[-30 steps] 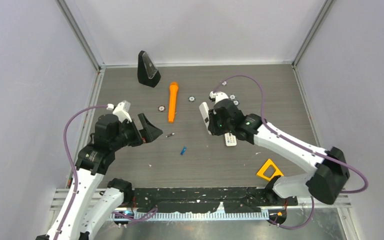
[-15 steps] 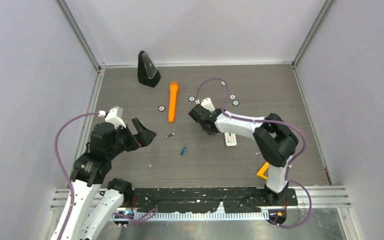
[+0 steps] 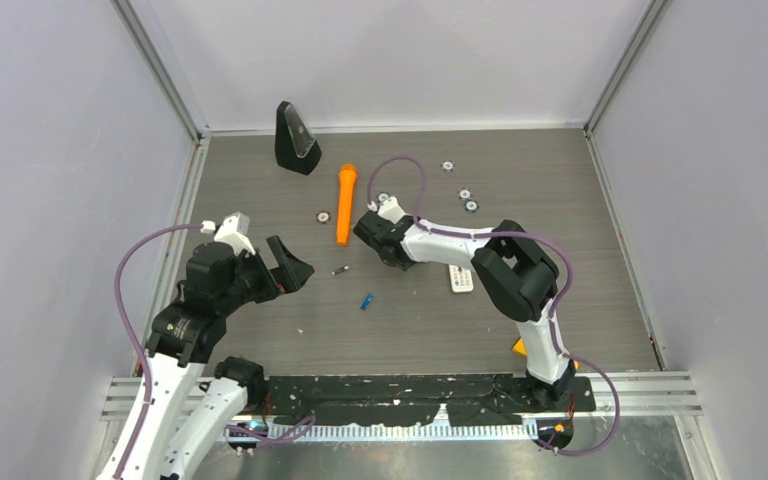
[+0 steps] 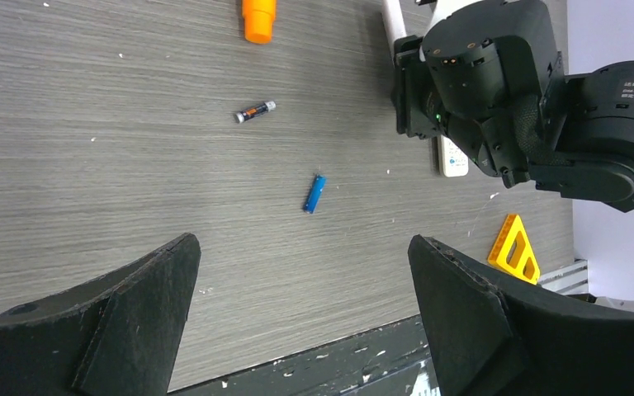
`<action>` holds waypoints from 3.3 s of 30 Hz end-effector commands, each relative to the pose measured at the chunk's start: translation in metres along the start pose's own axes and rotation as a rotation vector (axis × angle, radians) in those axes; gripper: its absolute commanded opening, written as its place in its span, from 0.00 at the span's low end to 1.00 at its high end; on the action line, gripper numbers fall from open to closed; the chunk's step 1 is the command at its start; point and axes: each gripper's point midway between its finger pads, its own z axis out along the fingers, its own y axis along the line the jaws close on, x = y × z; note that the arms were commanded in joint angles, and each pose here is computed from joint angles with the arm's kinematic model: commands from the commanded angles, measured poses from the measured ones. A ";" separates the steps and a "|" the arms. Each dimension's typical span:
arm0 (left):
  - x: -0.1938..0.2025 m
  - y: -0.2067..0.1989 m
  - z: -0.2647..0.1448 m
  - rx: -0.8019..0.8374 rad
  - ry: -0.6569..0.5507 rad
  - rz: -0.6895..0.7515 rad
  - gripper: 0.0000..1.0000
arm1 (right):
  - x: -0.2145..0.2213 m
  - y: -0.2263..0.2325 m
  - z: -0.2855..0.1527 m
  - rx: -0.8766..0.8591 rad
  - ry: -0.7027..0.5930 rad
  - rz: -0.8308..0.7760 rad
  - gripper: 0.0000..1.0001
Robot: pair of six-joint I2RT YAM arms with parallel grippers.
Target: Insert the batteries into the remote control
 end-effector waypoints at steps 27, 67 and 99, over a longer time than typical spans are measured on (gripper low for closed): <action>-0.031 -0.015 -0.030 0.035 -0.119 0.123 0.99 | 0.052 -0.066 -0.056 -0.344 0.028 0.346 0.96; -0.037 -0.102 -0.056 0.538 -0.185 0.217 0.96 | -0.048 -0.040 -0.218 -1.295 -0.397 0.432 0.27; -0.055 -0.209 -0.130 1.215 -0.247 0.154 1.00 | -0.062 -0.028 -0.463 -2.181 -0.537 0.150 0.30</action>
